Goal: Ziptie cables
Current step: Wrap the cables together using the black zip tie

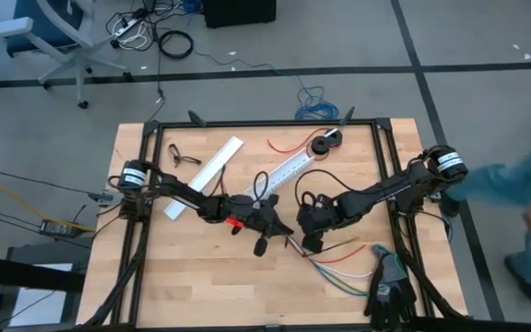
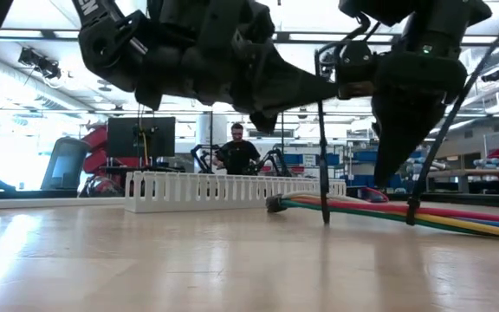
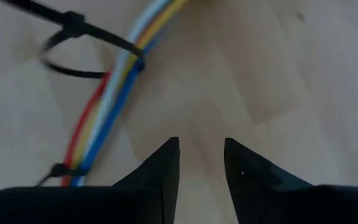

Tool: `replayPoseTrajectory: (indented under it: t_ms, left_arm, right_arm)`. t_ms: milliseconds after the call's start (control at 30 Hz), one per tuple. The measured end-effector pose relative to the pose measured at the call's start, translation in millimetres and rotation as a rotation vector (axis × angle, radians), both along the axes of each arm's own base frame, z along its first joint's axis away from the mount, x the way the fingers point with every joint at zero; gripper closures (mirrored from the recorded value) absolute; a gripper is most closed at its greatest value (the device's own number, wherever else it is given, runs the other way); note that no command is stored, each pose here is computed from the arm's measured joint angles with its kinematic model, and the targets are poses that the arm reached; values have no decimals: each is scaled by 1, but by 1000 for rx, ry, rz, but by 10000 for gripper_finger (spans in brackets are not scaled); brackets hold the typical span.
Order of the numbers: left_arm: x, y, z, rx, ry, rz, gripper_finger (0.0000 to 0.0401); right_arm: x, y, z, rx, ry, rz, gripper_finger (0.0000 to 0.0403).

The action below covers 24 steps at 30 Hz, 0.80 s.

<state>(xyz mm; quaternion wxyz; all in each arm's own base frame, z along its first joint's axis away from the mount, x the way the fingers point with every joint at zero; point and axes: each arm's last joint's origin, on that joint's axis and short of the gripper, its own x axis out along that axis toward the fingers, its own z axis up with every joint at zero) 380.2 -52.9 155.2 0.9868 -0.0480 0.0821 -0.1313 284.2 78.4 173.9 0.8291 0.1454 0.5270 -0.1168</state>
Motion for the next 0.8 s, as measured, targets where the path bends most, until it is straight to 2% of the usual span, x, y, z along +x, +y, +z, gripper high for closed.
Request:
replayPoseTrajectory:
  t_ms: [300, 500, 633, 800]
  left_arm:
    - [6, -4, -7, -19, 14, -9, 401]
    - [6, -5, -8, -25, 21, -21, 401]
    - [6, -5, -9, -24, 28, -23, 401]
    - [6, -5, -8, -20, 19, -24, 401]
  right_arm:
    - [-10, 5, 5, -65, 11, -61, 291]
    - [-31, 20, 10, -207, 13, -151, 291]
    - [-34, 34, 11, -257, -77, -198, 291]
    - [-27, 47, 8, -195, -236, -230, 291]
